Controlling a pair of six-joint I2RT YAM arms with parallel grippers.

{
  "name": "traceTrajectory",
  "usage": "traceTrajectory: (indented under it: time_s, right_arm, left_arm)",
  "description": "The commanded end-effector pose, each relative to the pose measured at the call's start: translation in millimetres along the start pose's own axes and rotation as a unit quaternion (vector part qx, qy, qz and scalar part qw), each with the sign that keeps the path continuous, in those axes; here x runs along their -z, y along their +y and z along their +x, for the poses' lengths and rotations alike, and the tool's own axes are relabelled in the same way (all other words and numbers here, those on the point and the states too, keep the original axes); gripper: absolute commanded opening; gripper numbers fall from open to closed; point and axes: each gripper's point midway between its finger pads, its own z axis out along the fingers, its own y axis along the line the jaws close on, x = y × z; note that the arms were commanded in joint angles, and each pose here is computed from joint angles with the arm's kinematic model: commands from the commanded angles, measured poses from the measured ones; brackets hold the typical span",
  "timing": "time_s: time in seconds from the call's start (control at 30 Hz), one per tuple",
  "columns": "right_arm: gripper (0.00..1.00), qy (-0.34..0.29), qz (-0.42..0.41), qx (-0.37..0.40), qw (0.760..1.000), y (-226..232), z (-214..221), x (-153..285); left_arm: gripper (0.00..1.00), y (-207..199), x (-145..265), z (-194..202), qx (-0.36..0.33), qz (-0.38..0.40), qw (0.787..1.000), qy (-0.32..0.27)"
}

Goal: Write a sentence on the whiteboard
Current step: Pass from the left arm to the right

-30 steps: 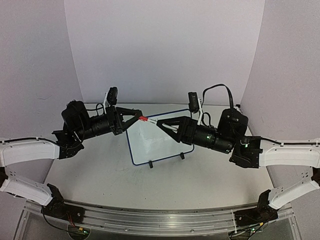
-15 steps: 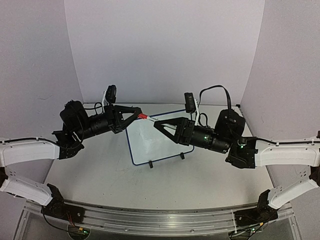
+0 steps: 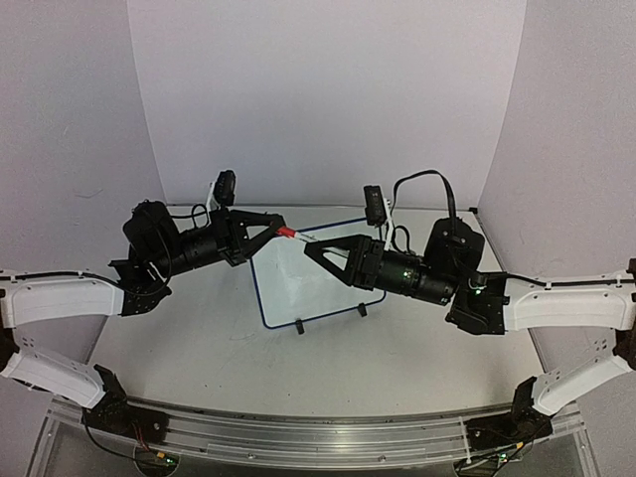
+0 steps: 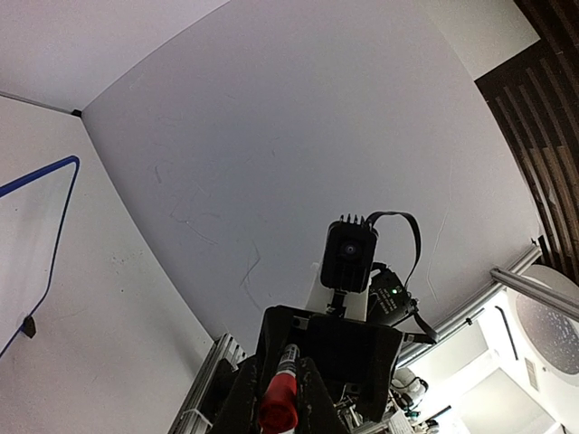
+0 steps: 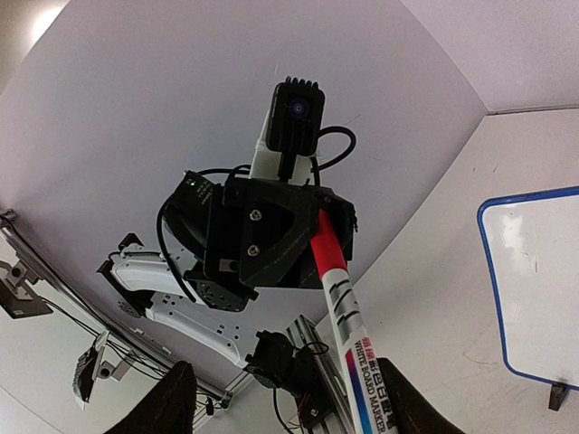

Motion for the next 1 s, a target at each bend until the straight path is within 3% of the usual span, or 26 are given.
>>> traceTrajectory:
  time_s: [0.0,0.5,0.97]
  right_arm:
    - [0.58,-0.026,-0.040,0.013,0.999,25.3,-20.3,-3.9]
    - [0.47,-0.033,-0.029,0.015,0.999,19.8,-21.5,-6.2]
    - [0.24,-0.041,-0.016,0.014,0.999,13.3,-22.1,-4.5]
  left_arm:
    - [0.00,-11.2,-2.9,0.9,-0.002,0.025,1.000,0.010]
    - [0.00,-11.5,-5.9,8.5,0.003,0.031,0.999,0.034]
    - [0.00,-13.0,-9.2,15.3,0.002,0.035,0.998,0.053]
